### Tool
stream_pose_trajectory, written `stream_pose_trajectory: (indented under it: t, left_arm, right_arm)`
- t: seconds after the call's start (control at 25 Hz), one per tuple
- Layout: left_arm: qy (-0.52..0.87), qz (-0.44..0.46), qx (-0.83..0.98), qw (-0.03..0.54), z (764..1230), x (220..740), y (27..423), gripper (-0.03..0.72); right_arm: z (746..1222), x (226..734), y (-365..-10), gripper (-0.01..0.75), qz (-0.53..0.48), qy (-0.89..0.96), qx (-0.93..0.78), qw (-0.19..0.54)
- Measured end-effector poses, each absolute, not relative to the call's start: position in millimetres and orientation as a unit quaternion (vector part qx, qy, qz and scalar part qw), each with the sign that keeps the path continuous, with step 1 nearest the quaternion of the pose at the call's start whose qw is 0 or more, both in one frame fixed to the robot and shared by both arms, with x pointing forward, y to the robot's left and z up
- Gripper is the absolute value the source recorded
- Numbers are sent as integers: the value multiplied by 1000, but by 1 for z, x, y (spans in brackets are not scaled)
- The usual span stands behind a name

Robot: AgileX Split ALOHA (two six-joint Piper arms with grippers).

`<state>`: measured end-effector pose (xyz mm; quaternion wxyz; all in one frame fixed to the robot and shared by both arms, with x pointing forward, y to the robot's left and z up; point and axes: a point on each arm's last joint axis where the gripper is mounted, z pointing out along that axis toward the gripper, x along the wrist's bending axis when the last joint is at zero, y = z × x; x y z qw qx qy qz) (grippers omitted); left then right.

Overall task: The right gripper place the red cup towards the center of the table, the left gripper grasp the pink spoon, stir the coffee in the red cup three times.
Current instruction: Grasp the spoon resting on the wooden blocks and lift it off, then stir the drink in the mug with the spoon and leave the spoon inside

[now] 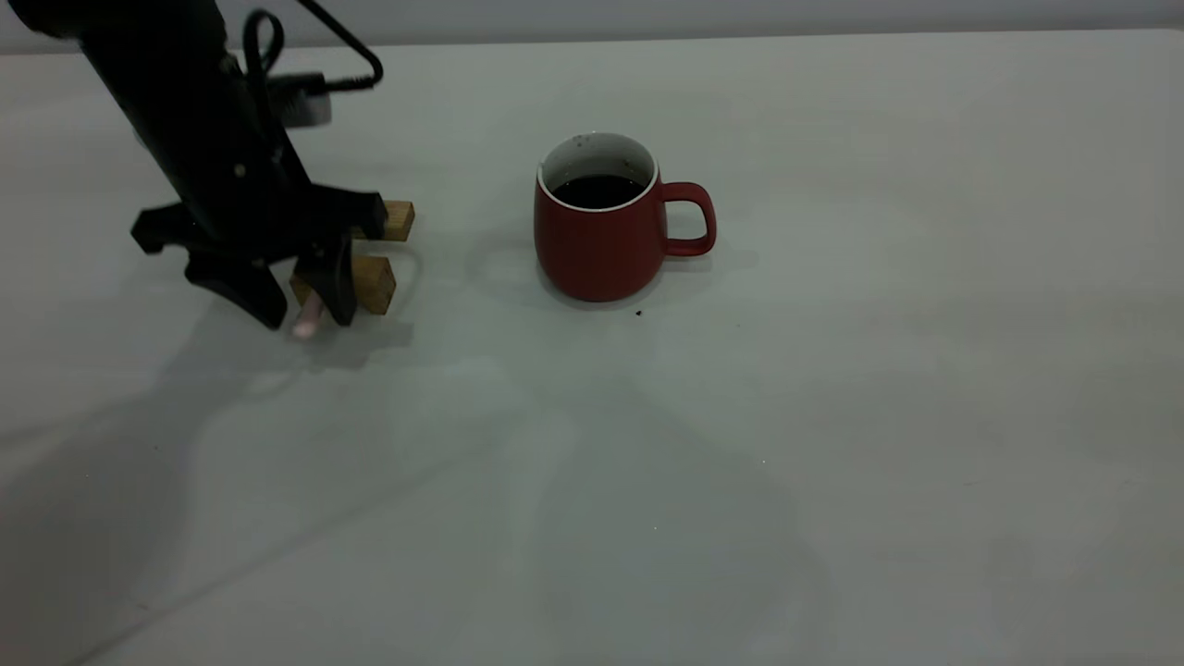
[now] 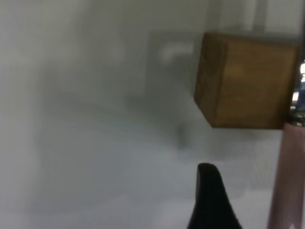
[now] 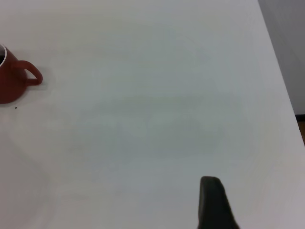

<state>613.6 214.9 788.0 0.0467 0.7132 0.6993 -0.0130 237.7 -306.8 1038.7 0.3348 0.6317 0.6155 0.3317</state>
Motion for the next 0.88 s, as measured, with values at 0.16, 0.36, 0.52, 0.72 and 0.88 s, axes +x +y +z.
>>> stream_pose_trajectory:
  t: [0.16, 0.36, 0.52, 0.72, 0.88]
  left_arm:
    - [705, -18, 708, 43, 781, 613, 214, 485]
    - [714, -18, 698, 44, 781, 614, 214, 214]
    - [721, -20, 691, 48, 787, 614, 213, 135]
    - [749, -51, 656, 81, 830, 616, 205, 135]
    - [800, -131, 565, 151, 871, 615, 188, 135]
  right_arm:
    - [1039, 238, -307, 492, 332, 615, 632, 335]
    - [1039, 238, -307, 492, 332, 615, 632, 335]
    - [1039, 238, -307, 492, 332, 615, 632, 335]
    - [1039, 238, -307, 492, 332, 615, 632, 335]
    - [1039, 238, -307, 492, 332, 615, 632, 335]
